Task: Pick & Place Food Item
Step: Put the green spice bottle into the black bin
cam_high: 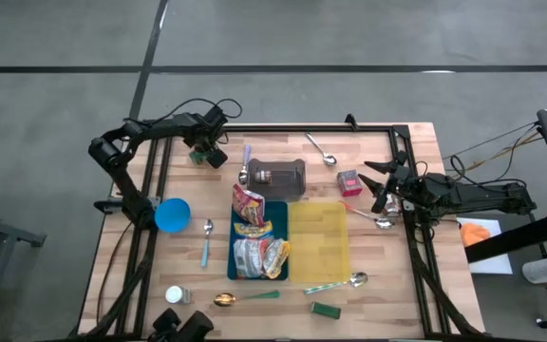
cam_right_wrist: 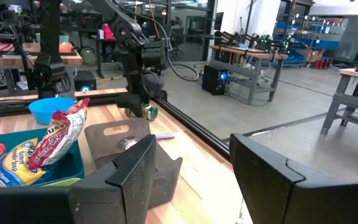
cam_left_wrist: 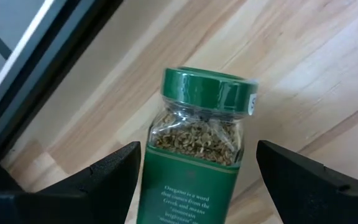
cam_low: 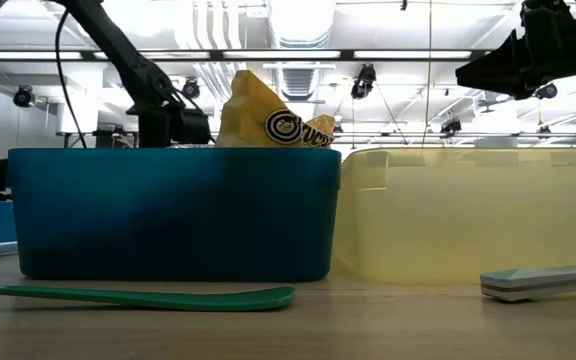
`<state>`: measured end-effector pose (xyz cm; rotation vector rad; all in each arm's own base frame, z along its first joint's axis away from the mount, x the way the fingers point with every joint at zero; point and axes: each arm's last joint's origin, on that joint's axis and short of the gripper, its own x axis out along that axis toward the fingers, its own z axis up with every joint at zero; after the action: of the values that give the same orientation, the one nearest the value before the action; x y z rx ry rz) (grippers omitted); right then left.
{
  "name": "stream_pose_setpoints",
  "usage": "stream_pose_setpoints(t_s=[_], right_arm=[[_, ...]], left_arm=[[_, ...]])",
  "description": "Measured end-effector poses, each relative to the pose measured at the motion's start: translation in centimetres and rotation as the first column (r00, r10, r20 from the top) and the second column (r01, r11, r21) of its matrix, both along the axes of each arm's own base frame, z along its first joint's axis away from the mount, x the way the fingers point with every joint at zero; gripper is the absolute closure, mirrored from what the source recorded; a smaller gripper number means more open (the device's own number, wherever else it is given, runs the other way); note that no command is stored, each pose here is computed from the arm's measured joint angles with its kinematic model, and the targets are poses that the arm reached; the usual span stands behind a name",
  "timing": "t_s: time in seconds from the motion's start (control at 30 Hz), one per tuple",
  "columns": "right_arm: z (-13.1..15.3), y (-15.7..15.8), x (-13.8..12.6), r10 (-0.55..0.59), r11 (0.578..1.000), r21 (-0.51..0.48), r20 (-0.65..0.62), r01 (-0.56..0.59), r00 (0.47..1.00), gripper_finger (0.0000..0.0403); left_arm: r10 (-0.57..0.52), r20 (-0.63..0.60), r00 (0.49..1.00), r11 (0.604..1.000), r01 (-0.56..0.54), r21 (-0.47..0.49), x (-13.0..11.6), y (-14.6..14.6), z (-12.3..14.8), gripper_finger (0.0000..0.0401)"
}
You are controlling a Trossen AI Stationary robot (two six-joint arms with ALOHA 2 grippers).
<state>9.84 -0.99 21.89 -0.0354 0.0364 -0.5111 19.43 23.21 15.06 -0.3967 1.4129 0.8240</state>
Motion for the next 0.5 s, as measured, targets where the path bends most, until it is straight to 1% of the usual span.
stream_pose_setpoints(t_s=[0.3,0.4,0.5], right_arm=[[0.0,0.0,0.0,0.0,1.0,0.0,0.0,0.0,1.0,0.0203],[0.0,0.0,0.0,0.0,1.0,0.0,0.0,0.0,1.0,0.0203],[0.0,0.0,0.0,0.0,1.0,0.0,0.0,0.0,1.0,0.0203]], left_arm=[[-0.005,0.008,1.0,0.999,0.006,-0.04,0.16,0.04,-0.78,0.0085],[-0.005,0.008,1.0,0.999,0.006,-0.04,0.16,0.05,-0.79,0.0105],[-0.005,0.008,1.0,0.999,0.005,-0.04,0.16,0.05,-0.79,0.0141]])
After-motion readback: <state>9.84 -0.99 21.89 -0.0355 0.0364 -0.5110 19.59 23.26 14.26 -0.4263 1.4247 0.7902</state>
